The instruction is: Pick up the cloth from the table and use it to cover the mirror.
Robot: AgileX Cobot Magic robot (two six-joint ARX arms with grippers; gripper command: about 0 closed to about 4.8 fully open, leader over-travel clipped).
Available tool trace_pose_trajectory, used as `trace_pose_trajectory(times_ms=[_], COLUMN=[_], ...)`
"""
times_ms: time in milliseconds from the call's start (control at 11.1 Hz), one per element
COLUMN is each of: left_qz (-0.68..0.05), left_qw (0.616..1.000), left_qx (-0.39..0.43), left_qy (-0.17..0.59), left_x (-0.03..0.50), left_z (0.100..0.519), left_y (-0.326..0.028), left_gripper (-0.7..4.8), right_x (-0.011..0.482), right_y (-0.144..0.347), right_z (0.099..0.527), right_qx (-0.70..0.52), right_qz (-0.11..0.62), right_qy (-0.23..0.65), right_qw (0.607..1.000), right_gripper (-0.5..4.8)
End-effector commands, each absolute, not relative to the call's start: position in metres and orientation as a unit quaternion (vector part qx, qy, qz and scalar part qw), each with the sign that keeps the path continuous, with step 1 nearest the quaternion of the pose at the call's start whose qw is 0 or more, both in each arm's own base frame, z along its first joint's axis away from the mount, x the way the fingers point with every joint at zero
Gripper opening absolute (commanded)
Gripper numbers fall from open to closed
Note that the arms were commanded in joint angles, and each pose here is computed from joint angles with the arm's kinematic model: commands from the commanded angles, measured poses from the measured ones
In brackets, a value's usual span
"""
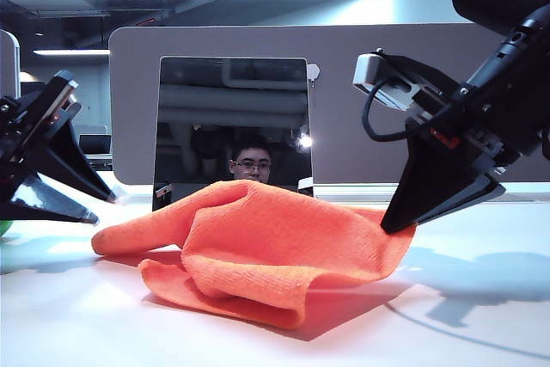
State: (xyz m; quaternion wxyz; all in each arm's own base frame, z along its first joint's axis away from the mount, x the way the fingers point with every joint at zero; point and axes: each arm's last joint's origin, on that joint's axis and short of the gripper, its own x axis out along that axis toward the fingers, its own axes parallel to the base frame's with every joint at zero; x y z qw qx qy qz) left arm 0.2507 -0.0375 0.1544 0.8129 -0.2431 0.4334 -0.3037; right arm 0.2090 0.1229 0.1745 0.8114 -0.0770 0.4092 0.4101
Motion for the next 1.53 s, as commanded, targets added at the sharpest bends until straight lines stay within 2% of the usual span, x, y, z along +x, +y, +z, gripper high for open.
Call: trace_pose_trajectory(times_ms=[90, 359, 538, 808, 1525], left_qz=[-0.291, -0.288, -0.291, -0.294, -0.311], left_qw=[0.837, 0.824, 0.83, 0.834, 0.812], left_qx=[-0.226, -0.236, -0.233, -0.228, -0.242], left_qy=[0.404, 0.426, 0.415, 0.407, 0.43], left_x=[0.258, 0.274, 0.277, 0.279, 0.276], left_z=[0.157, 0.146, 0.146, 0.146, 0.143], left_y=[-0.037, -0.038, -0.039, -0.039, -0.043], left_gripper=[1.47, 1.47, 1.47, 1.47, 1.47], right_x=[0.21, 0.21, 0.21, 0.21, 0.21], right_y=[0.124, 0.124, 0.124, 0.124, 0.124], right_z=[0.177, 0.177, 0.177, 0.177, 0.177], right_qx=[-0.076, -0.076, -0.076, -0.076, -0.076], right_qz=[0.414, 0.414, 0.414, 0.414, 0.414], right_qy=[0.4, 0.401, 0.4, 0.4, 0.401], right_qw=[0.814, 0.814, 0.814, 0.814, 0.814], right_gripper=[-0.03, -0.03, -0.03, -0.03, -0.03])
